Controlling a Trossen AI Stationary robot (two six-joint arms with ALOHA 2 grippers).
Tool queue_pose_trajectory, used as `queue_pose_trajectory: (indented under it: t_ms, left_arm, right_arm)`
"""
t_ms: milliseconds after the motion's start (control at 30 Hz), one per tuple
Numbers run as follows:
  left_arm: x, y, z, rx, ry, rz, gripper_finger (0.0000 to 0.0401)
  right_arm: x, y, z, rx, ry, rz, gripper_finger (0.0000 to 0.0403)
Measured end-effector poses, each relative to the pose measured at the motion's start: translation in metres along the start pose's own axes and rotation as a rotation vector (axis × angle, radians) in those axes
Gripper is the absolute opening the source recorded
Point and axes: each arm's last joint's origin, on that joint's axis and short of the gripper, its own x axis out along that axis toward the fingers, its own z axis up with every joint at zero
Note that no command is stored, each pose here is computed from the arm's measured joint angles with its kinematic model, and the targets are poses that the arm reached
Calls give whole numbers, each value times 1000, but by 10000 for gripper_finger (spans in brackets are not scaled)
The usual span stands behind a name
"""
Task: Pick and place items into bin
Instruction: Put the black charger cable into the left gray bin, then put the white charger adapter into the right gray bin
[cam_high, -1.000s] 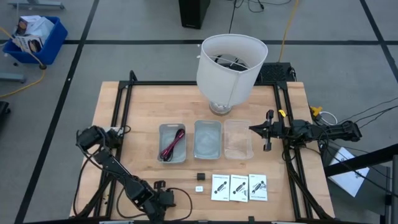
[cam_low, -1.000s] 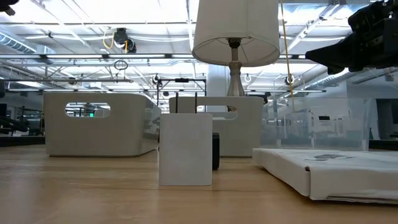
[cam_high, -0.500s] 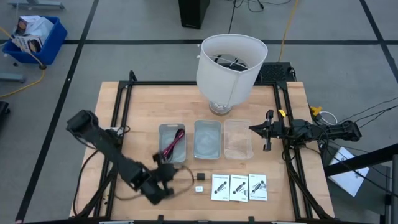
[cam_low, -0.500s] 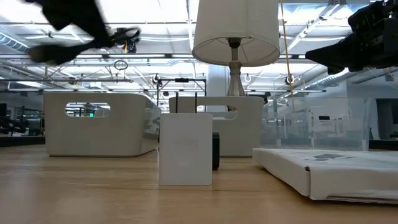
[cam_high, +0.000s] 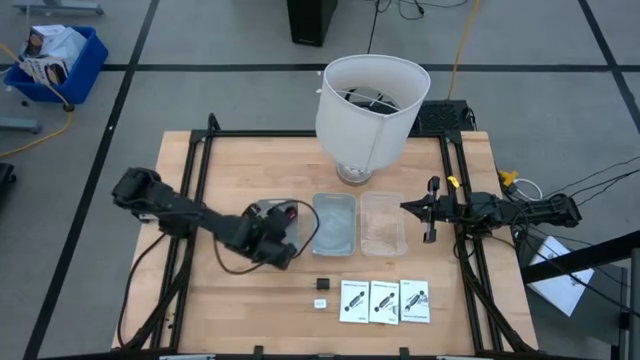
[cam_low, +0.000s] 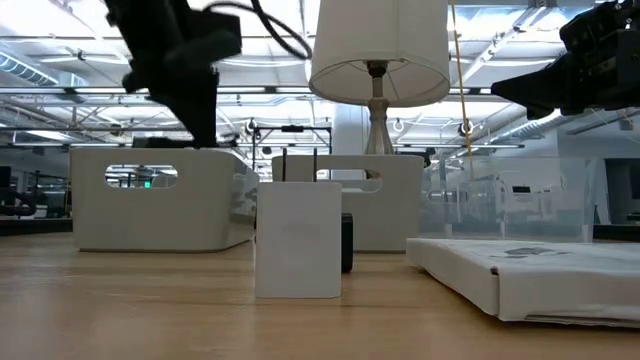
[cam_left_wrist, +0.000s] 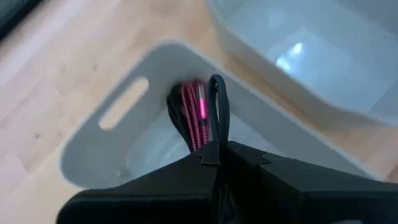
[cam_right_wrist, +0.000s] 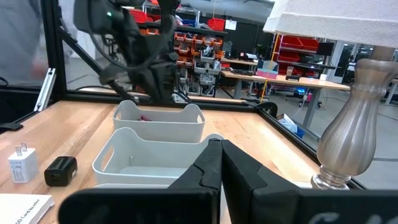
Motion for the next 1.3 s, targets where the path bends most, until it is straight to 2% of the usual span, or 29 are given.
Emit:
queue_pose_trajectory:
  t_ms: [300,600,700,1000,1133,1300]
  left_arm:
    - [33,1,5,20,157,28,10]
    - [50,-2,4,65,230,19,14]
    - [50,-4,5,81,229,-7,41]
    - [46,-5,4,133,220,-22,166]
    - [38,-3,5,210,150,1,201]
    - [-5,2,8,275,-98,17,198]
  right_arm:
    - [0,0,0,0,0,0,0]
    - [0,0,0,0,0,0,0]
    - [0,0,0,0,0,0,0]
    - [0,0,0,0,0,1,0]
    - [0,0,0,0,0,3,0]
    - [0,0,0,0,0,3,0]
